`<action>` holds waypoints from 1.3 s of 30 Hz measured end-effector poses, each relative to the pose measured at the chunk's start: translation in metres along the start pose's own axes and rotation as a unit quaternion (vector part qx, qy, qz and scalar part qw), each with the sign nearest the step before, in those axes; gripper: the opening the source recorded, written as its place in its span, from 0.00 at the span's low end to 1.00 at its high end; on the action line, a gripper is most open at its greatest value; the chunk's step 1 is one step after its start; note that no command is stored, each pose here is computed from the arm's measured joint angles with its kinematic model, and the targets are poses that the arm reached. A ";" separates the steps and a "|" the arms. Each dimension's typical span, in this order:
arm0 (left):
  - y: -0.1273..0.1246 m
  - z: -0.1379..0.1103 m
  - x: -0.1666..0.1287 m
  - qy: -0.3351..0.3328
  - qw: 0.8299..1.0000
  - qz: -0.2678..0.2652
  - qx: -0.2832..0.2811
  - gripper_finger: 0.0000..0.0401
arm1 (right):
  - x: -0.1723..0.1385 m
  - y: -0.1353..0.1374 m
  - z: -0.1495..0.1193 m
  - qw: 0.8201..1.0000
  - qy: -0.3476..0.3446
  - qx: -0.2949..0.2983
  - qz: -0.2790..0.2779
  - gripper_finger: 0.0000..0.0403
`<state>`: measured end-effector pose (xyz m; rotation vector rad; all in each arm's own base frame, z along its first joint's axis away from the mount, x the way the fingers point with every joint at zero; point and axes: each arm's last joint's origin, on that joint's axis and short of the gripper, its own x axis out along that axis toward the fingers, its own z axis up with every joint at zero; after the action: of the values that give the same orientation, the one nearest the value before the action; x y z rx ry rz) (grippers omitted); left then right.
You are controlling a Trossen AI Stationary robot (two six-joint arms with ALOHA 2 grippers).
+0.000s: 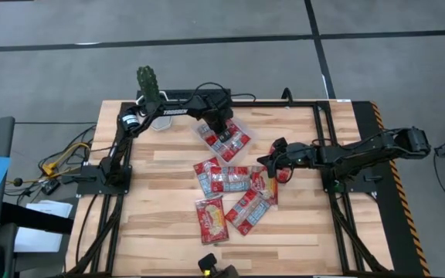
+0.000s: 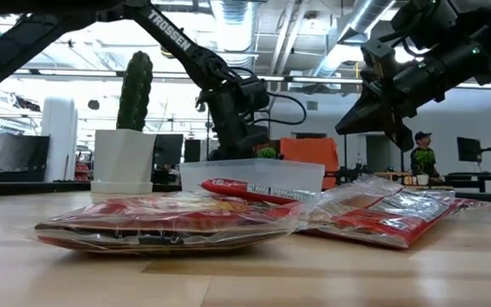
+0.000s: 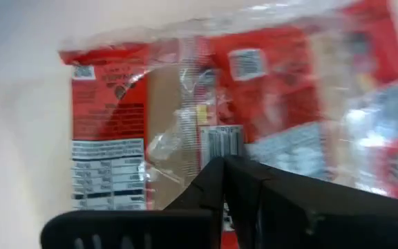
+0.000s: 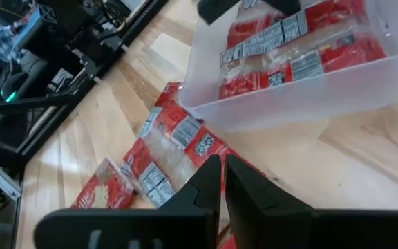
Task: Sort popcorn bags into baskets
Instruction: Put the red popcorn bag into the transparent bin
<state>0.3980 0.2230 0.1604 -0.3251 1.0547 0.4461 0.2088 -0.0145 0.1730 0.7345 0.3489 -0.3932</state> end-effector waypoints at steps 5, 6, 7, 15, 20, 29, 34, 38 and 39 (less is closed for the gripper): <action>0.012 -0.003 -0.001 0.008 0.995 0.083 -0.059 0.00 | 0.000 -0.001 0.000 1.000 0.000 0.001 -0.003 0.12; 0.014 -0.003 -0.001 0.007 0.993 0.090 -0.075 0.00 | 0.000 -0.001 0.000 1.000 0.000 0.001 -0.003 0.12; 0.016 -0.003 -0.001 0.006 0.992 0.094 -0.089 0.00 | 0.000 -0.001 0.000 1.000 0.000 0.000 -0.003 0.12; 0.017 -0.005 -0.008 0.032 0.994 0.007 -0.106 0.00 | 0.000 -0.001 0.000 1.000 0.003 -0.004 -0.005 0.12; 0.011 -0.002 -0.051 0.028 0.994 -0.022 -0.103 0.00 | 0.000 -0.001 0.000 1.000 0.003 -0.013 -0.005 0.12; -0.022 -0.035 -0.155 0.074 0.988 -0.036 -0.130 0.04 | 0.000 -0.002 0.000 1.000 0.005 -0.017 -0.007 0.12; -0.056 -0.099 -0.170 0.094 0.976 -0.055 -0.186 0.22 | 0.000 -0.002 -0.002 1.000 0.014 -0.019 -0.007 0.12; -0.076 -0.158 -0.153 0.060 0.951 -0.093 -0.289 0.41 | 0.001 -0.003 -0.003 1.000 0.023 -0.019 -0.006 0.12; -0.080 -0.170 -0.145 0.047 0.940 -0.110 -0.319 0.46 | 0.001 -0.003 -0.004 0.999 0.026 -0.020 -0.009 0.12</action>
<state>0.2478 0.0467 0.2146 -1.0407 0.9287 0.5688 0.2073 -0.0144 0.1682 0.7035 0.4110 -0.3829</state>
